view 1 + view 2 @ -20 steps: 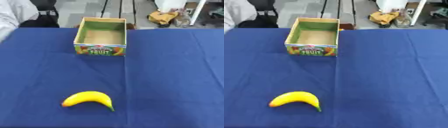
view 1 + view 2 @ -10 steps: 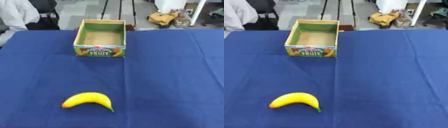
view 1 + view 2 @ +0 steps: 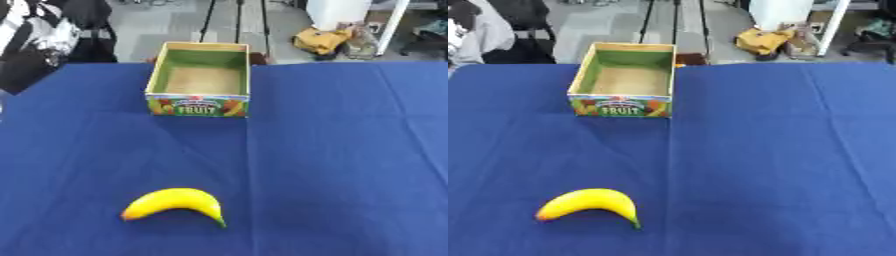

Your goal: Pick up objects on the table and place them in the box.

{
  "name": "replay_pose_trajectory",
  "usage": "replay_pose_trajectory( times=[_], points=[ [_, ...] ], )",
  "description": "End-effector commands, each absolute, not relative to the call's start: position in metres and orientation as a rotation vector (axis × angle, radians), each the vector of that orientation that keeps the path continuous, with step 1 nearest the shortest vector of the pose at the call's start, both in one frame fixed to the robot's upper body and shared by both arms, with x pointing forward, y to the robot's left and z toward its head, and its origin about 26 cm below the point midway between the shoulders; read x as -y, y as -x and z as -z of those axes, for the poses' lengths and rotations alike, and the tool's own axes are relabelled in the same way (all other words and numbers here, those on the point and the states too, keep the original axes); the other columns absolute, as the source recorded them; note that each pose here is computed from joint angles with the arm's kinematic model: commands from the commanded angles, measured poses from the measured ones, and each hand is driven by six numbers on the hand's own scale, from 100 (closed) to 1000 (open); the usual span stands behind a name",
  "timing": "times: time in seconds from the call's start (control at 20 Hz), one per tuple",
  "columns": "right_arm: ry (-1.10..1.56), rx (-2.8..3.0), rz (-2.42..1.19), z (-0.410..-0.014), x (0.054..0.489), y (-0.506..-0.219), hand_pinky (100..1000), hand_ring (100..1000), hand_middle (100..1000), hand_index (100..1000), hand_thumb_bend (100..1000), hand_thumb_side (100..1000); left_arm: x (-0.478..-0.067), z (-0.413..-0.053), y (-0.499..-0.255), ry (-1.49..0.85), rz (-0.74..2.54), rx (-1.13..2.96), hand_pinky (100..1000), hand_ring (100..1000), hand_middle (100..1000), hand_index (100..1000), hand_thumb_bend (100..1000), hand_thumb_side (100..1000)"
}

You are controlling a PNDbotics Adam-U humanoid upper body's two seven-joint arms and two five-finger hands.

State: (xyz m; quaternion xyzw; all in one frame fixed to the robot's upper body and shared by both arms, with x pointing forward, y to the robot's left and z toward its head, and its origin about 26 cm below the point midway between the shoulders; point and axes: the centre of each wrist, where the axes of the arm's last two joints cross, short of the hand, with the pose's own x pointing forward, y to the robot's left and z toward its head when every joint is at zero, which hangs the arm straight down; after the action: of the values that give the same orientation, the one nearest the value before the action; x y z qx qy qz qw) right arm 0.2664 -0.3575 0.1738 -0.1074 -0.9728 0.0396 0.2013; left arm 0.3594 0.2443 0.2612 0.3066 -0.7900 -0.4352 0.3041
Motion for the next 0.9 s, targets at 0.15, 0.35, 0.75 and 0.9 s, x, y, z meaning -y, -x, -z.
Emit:
replay_pose_trajectory(
  times=[0.15, 0.35, 0.75, 0.9],
  points=[
    [0.284, 2.743, -0.158, -0.184, 0.357, -0.267, 831, 883, 616, 914, 100, 1000, -0.23, -0.264, -0.361, -0.918, 1.366, 1.922, 642, 772, 803, 987, 161, 940],
    [0.278, 2.739, -0.164, -0.184, 0.356, -0.267, 832, 883, 614, 915, 100, 1000, -0.215, -0.253, -0.363, -0.863, 1.498, 1.813, 660, 786, 812, 995, 207, 960],
    [0.28, 2.729, -0.169, -0.182, 0.356, -0.266, 835, 882, 611, 916, 100, 1000, -0.187, -0.246, -0.356, -0.757, 1.628, 1.646, 668, 791, 810, 991, 370, 850],
    [0.281, 2.727, -0.171, -0.182, 0.356, -0.266, 836, 882, 610, 917, 100, 1000, -0.184, -0.248, -0.349, -0.716, 1.663, 1.606, 675, 798, 818, 998, 450, 829]
  ],
)
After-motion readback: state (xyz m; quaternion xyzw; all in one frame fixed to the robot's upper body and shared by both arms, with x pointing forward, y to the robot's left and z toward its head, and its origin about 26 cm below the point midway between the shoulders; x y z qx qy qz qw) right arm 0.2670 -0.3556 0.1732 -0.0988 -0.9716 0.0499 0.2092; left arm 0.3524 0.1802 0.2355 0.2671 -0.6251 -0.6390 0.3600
